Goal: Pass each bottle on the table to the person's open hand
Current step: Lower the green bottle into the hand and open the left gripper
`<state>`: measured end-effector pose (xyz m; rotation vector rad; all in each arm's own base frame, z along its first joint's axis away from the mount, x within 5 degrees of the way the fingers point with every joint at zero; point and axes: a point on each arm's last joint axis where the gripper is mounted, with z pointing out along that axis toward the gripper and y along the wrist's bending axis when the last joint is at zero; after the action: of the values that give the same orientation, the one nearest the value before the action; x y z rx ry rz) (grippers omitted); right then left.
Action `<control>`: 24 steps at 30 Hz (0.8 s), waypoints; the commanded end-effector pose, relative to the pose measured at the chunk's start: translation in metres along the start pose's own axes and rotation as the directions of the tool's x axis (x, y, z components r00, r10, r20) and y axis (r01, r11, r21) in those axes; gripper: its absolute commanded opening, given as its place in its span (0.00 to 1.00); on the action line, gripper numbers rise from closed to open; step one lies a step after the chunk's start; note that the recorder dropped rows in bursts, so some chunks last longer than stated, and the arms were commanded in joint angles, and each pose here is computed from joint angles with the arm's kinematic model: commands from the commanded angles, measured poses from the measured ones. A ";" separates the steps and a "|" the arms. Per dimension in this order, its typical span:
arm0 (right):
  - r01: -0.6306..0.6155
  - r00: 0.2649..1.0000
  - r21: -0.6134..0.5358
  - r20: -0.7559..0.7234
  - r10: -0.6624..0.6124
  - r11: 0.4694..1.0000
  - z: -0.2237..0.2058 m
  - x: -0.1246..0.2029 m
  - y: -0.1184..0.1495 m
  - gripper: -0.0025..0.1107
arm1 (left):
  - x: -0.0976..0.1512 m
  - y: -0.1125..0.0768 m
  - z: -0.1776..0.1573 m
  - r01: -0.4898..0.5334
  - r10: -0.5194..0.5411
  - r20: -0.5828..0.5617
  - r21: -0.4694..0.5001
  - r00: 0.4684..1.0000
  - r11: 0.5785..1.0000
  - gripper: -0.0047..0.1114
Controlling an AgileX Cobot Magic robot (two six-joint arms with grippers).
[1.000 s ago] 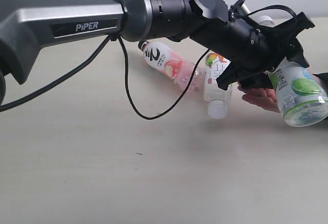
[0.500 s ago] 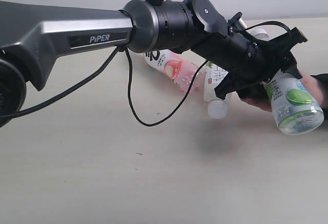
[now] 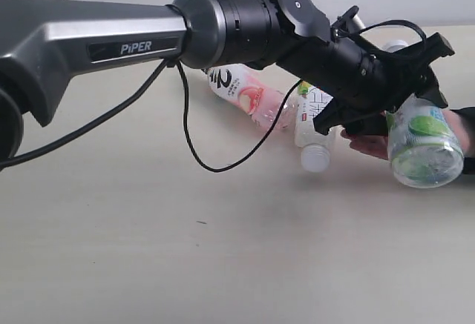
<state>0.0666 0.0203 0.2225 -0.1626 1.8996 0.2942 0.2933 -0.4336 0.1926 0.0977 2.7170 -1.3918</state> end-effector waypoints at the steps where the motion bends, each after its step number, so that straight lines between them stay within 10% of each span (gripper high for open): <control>1: 0.000 1.000 0.001 0.014 0.000 1.000 0.000 0.000 0.000 0.02 | 0.003 -0.011 -0.009 -0.039 0.039 -0.011 0.020 0.999 0.999 0.60; 24: 0.000 1.000 0.001 0.014 0.000 1.000 0.000 0.000 0.000 0.02 | 0.005 -0.002 0.012 -0.046 0.046 0.072 -0.006 0.996 0.999 0.65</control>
<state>0.0666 0.0203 0.2227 -0.1626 1.8976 0.2947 0.2882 -0.4438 0.1848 0.1022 2.6641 -1.3594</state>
